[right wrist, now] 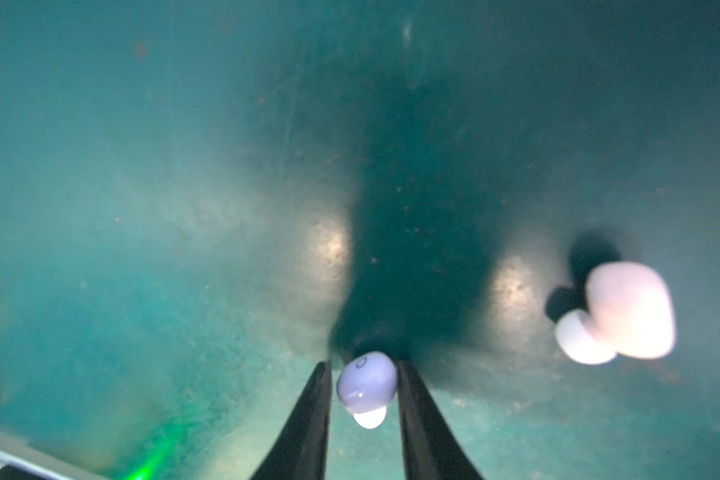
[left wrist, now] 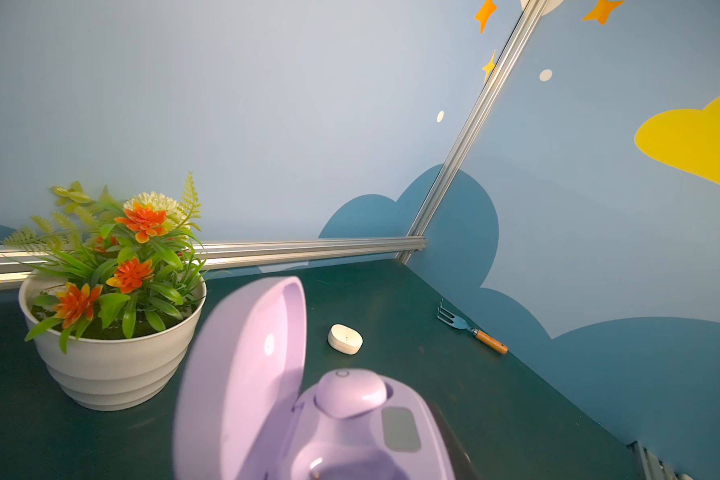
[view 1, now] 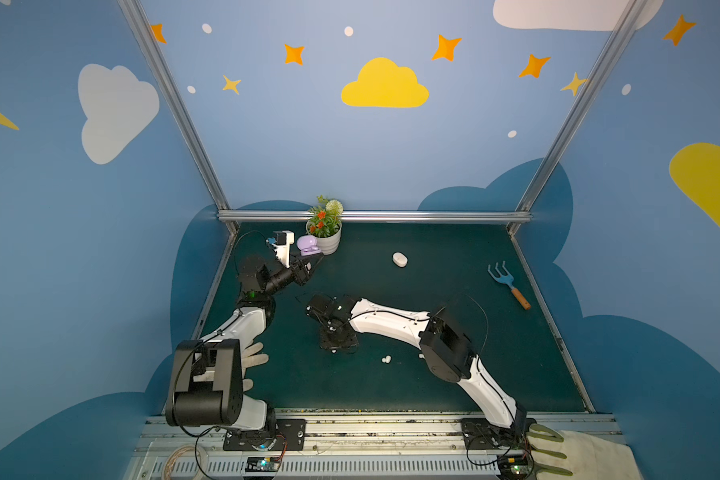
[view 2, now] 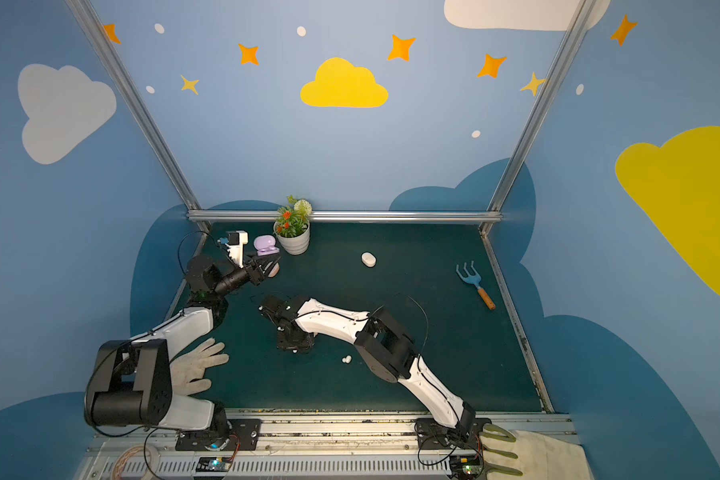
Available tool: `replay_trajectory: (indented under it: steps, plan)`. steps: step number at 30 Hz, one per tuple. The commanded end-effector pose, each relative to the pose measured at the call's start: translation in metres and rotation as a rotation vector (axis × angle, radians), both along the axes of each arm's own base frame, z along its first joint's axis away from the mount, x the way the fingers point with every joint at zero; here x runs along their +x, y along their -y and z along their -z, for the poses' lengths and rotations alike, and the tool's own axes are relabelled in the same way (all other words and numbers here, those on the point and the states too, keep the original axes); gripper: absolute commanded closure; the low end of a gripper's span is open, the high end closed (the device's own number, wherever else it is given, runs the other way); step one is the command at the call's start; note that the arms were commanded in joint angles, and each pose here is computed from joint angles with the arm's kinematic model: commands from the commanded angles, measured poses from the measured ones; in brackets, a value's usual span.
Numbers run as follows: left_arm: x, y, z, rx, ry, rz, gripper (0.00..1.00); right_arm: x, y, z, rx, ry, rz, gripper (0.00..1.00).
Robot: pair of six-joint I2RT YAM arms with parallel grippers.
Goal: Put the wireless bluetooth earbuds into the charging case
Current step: 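Lower and close the right gripper on the second lavender earbud, then lift the earbud and carry it with the right gripper to the case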
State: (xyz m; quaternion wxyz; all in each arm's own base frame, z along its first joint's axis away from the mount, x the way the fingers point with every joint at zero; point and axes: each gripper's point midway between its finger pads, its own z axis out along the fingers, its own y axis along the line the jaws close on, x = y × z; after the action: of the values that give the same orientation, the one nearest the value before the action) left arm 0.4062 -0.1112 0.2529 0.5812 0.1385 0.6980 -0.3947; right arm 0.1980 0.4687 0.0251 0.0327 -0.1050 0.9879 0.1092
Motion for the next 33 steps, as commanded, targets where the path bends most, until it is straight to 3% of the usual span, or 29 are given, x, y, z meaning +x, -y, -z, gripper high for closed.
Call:
replay_trajectory:
  steps: [1, 10, 25, 33]
  plan:
    - [-0.001, -0.002, -0.009, -0.004, 0.040, -0.007, 0.78, -0.004, 0.007, 0.015, -0.062, -0.021, 0.005, 0.75]
    - [-0.002, -0.002, -0.008, -0.005, 0.037, -0.006, 0.78, -0.003, 0.008, 0.014, -0.072, -0.018, -0.007, 0.85]
    - [-0.006, 0.007, -0.003, -0.003, 0.022, 0.021, 0.77, 0.009, 0.016, -0.024, 0.009, 0.037, -0.013, 0.86]
    - [-0.015, 0.029, 0.004, 0.022, 0.007, 0.081, 0.76, 0.019, 0.052, -0.059, 0.088, 0.074, 0.043, 0.87]
